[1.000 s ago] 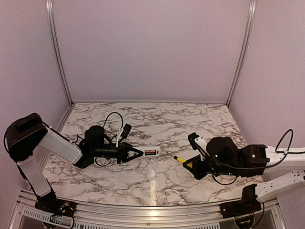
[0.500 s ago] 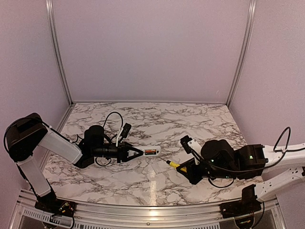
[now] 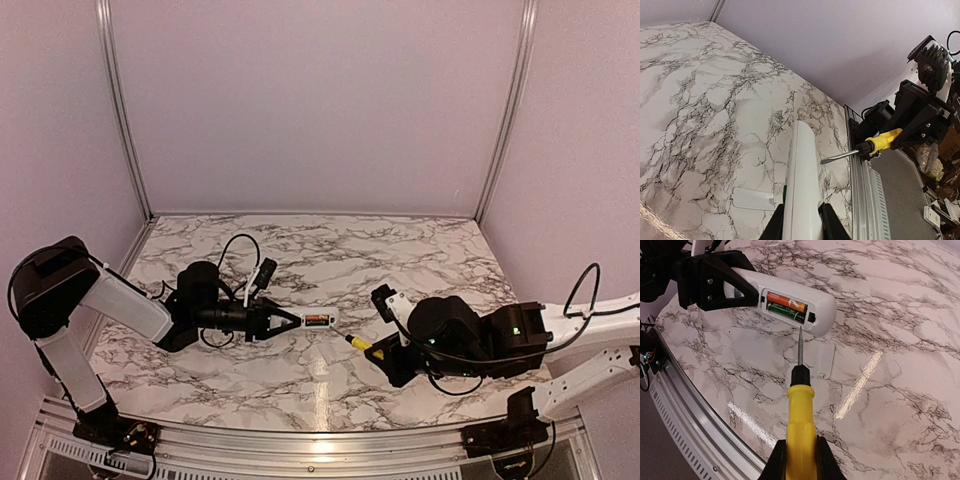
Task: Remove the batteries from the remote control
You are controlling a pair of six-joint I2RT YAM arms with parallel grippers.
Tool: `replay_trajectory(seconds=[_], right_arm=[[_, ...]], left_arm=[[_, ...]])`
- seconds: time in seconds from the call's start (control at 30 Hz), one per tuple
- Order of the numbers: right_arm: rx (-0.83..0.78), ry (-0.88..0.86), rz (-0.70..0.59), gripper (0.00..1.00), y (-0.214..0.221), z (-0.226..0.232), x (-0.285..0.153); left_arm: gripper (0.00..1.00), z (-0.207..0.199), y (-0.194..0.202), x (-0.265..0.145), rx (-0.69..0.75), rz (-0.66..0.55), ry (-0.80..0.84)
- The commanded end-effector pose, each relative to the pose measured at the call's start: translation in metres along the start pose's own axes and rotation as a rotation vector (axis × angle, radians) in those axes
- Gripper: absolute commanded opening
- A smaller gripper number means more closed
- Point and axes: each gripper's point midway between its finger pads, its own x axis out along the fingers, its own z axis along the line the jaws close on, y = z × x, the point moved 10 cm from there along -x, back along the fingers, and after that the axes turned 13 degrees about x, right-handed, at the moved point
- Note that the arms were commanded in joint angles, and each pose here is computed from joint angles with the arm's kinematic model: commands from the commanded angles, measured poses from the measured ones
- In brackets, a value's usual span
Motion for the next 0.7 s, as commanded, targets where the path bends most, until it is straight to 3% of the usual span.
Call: replay_trajectory(seconds=[0.0, 0.67], right_arm=[[0.033, -0.021, -0.051, 0.0, -0.0109, 0.0087, -0.0079], [0.053, -0.001, -0.086, 0.0, -0.0111, 0.0101, -0.0106]], left_arm=[[0.0, 0.0005, -0.0145, 0.0036, 0.045, -0.034, 0.022], [0.0, 0.0032, -0.0172, 0.0073, 0.038, -0.026, 0.024]])
